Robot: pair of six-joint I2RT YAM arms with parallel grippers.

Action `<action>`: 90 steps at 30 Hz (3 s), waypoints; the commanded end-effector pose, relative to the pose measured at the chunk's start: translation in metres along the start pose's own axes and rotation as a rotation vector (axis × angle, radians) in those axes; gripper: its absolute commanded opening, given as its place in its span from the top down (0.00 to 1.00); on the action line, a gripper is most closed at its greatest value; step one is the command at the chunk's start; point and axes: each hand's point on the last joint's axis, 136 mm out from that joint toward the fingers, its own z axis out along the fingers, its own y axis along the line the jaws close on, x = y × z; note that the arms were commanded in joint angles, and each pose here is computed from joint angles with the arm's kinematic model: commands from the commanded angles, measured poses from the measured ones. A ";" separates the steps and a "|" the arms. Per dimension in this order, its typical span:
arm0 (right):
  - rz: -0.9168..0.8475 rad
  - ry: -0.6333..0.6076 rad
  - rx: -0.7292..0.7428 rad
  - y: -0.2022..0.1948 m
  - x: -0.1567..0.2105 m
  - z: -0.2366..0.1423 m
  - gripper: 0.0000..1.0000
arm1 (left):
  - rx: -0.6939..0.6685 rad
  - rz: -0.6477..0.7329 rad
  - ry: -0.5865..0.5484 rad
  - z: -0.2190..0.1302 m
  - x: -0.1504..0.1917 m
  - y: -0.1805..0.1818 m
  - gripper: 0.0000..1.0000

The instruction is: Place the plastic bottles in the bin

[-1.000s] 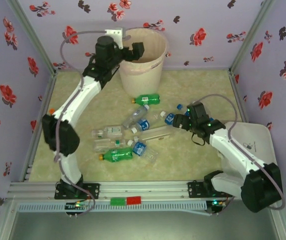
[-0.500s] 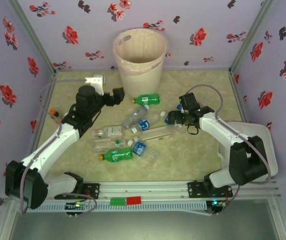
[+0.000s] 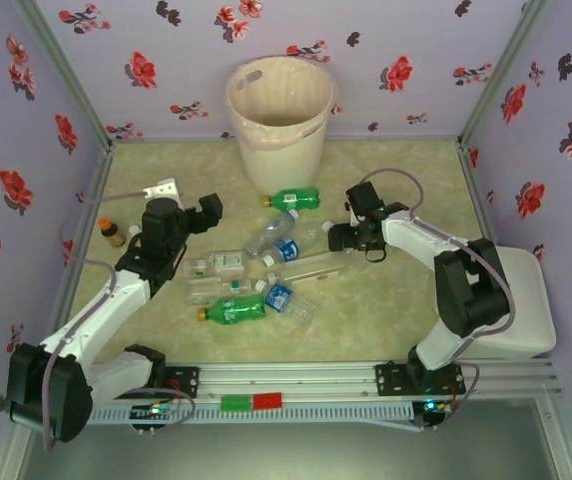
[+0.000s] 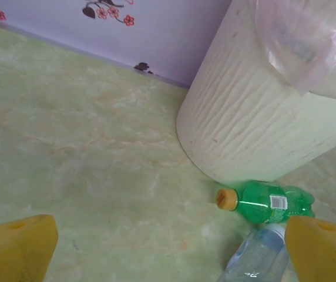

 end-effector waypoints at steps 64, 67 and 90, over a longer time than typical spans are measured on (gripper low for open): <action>0.118 -1.045 -0.880 0.171 -0.307 -0.273 0.53 | -0.009 -0.179 0.165 -0.001 0.052 0.039 0.00; 0.108 -1.053 -0.900 0.181 -0.319 -0.268 0.53 | -0.006 -0.175 0.171 -0.003 0.052 0.038 0.00; 0.079 -1.030 -0.810 0.193 -0.335 -0.247 0.15 | -0.003 -0.163 0.165 -0.016 0.048 0.037 0.01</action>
